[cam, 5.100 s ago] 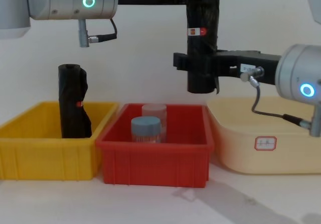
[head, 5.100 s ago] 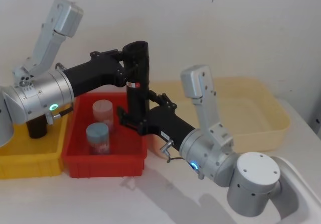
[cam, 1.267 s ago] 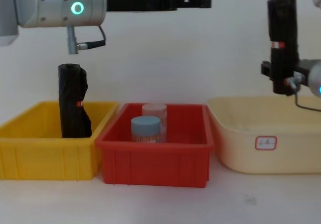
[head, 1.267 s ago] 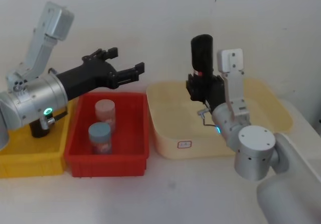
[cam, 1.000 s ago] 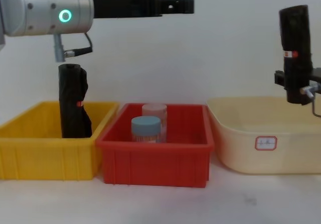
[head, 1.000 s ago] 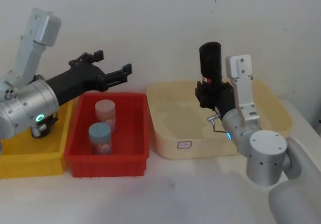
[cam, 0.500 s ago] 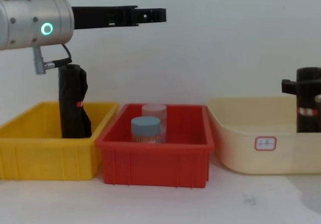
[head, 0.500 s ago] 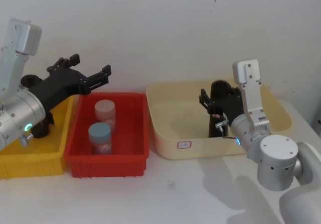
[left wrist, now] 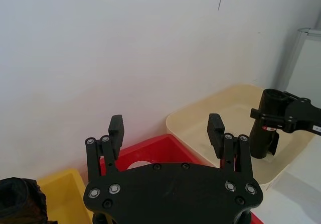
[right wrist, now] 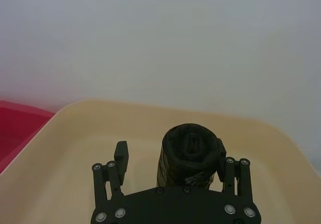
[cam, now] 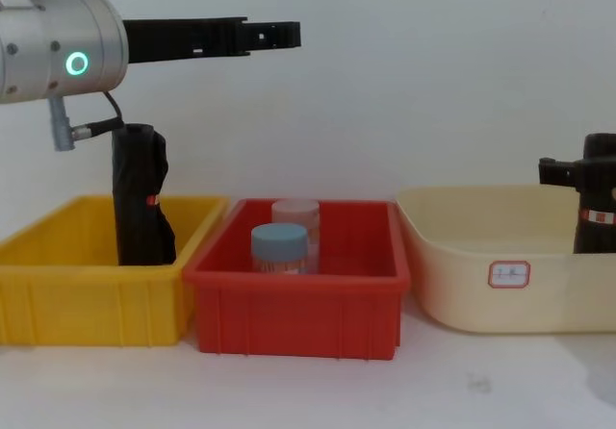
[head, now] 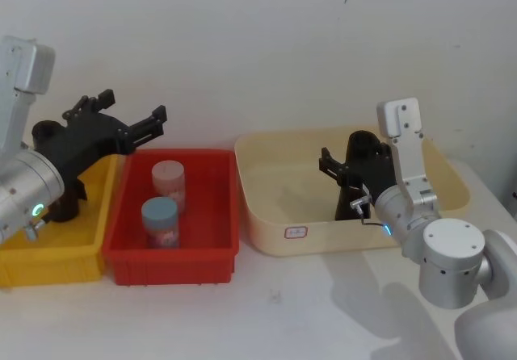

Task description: Pick up the garbage bag with the one hand and transfer it to the other hand.

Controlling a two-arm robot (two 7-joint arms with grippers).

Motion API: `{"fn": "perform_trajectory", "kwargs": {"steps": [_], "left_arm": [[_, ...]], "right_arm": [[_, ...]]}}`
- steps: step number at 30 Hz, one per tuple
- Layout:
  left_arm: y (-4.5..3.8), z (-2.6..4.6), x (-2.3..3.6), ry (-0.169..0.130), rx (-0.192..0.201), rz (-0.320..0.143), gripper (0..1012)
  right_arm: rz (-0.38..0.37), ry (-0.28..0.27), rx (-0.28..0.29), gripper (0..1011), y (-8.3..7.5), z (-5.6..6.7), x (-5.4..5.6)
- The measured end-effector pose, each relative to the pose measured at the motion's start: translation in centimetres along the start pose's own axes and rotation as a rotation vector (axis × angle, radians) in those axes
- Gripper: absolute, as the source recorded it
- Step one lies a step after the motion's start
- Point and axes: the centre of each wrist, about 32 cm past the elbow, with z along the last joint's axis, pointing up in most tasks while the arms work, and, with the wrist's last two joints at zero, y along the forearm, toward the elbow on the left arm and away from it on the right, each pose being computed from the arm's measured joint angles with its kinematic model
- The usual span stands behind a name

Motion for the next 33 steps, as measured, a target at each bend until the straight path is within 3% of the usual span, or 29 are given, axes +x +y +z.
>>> {"fn": "perform_trajectory", "kwargs": {"steps": [13,24,33], "left_arm": [[0.21,-0.12,0.00,0.000,-0.001,0.016,1001],[0.28,-0.16,0.00,-0.001,-0.001,0.021,1002],[0.31,-0.16,0.01,-0.001,-0.002,0.022,1002]], "right_arm": [[-0.011,-0.008,0.047,1000,-0.1,0.5,0.1],[-0.042,-0.050,0.175,999,-0.4,2.1,0.1],[-0.033,-0.076,0.284,1000,-1.0,4.1,0.1]]}}
